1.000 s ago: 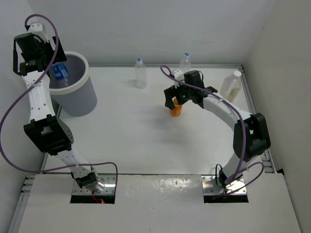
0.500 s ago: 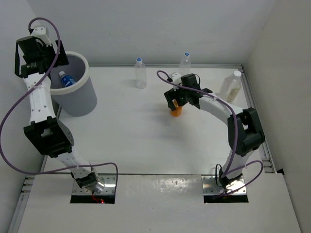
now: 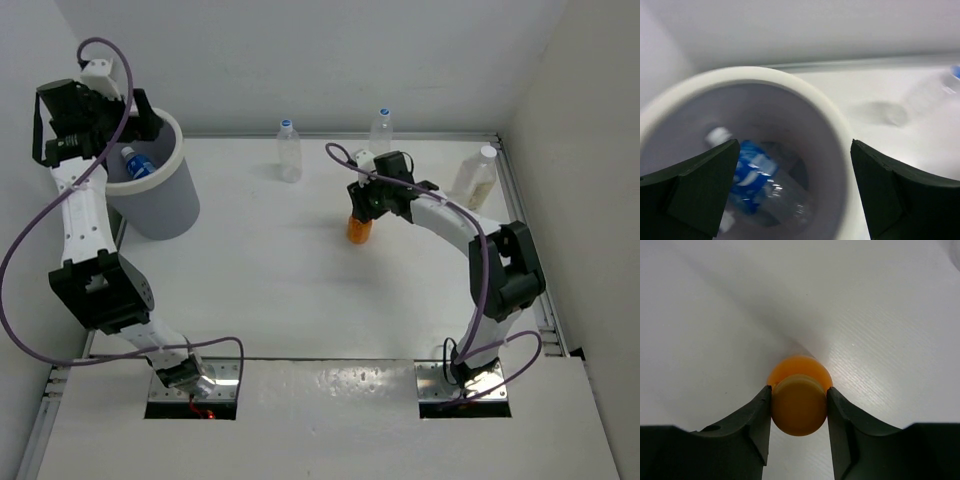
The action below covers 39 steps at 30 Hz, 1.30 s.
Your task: Put the plastic bottles in the bin
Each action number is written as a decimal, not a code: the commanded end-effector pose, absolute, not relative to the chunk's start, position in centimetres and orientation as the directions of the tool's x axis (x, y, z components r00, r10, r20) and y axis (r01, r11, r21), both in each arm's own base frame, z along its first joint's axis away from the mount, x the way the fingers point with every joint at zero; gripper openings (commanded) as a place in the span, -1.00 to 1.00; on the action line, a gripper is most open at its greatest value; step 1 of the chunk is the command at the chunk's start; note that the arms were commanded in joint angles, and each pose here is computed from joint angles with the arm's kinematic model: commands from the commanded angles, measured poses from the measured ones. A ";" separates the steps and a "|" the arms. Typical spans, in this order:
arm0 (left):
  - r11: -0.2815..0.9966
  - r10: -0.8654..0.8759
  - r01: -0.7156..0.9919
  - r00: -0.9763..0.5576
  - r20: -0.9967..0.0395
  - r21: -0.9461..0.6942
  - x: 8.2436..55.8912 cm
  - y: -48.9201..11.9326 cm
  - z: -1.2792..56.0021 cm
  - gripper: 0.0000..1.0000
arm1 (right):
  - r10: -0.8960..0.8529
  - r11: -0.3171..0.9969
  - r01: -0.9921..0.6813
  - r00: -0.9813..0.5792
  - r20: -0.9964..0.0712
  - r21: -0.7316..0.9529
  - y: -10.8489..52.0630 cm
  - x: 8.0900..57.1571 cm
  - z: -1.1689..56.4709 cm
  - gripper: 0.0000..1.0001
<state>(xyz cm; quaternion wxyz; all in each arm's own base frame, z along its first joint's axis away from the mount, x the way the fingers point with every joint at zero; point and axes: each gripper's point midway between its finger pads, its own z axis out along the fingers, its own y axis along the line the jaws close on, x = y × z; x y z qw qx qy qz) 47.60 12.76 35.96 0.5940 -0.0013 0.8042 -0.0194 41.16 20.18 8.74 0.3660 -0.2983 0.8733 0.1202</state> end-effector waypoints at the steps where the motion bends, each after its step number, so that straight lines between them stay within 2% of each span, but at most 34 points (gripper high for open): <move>1: 0.907 0.082 0.421 -0.175 -0.981 0.001 44.7 3.8 39.0 1.00 | -0.323 0.795 -0.605 -0.481 -0.815 0.042 21.7 42.4 15.7 -0.77; 6: 0.727 0.204 0.683 -0.115 -0.972 0.072 39.4 -7.4 36.1 1.00 | -0.147 0.726 -0.650 -0.464 -0.873 0.223 24.8 41.5 23.4 -0.92; 7: 0.661 0.213 0.748 -0.104 -0.971 0.065 37.9 -11.0 35.6 1.00 | -0.110 0.712 -0.655 -0.459 -0.882 0.252 25.4 41.3 25.2 -0.95; 10: 0.546 0.245 0.837 -0.119 -0.962 0.036 34.5 -16.4 32.8 1.00 | -0.030 0.657 -0.681 -0.452 -0.892 0.323 27.1 40.5 29.1 -0.97; 15: 0.506 0.271 0.861 -0.115 -0.956 0.040 32.3 -19.8 31.7 1.00 | 0.034 0.548 -0.745 -0.433 -0.901 0.380 29.6 38.6 33.8 -0.97; 21: 0.538 0.306 0.837 -0.082 -0.948 0.101 32.3 -21.7 31.5 1.00 | 0.043 0.432 -0.785 -0.473 -0.880 0.443 32.0 35.9 35.7 -0.97; 28: 0.571 0.347 0.800 -0.033 -0.937 0.184 32.4 -23.1 31.5 1.00 | 0.035 0.358 -0.807 -0.492 -0.870 0.470 33.3 33.6 36.7 -1.00; 34: 0.716 0.366 0.645 -0.021 -0.930 0.267 34.8 -21.4 32.2 1.00 | 0.025 0.331 -0.803 -0.517 -0.856 0.495 33.5 32.8 36.8 -1.00; 39: 0.781 0.385 0.537 -0.010 -0.923 0.320 36.0 -20.3 32.7 1.00 | 0.005 0.328 -0.790 -0.546 -0.838 0.517 33.7 32.4 35.8 -1.00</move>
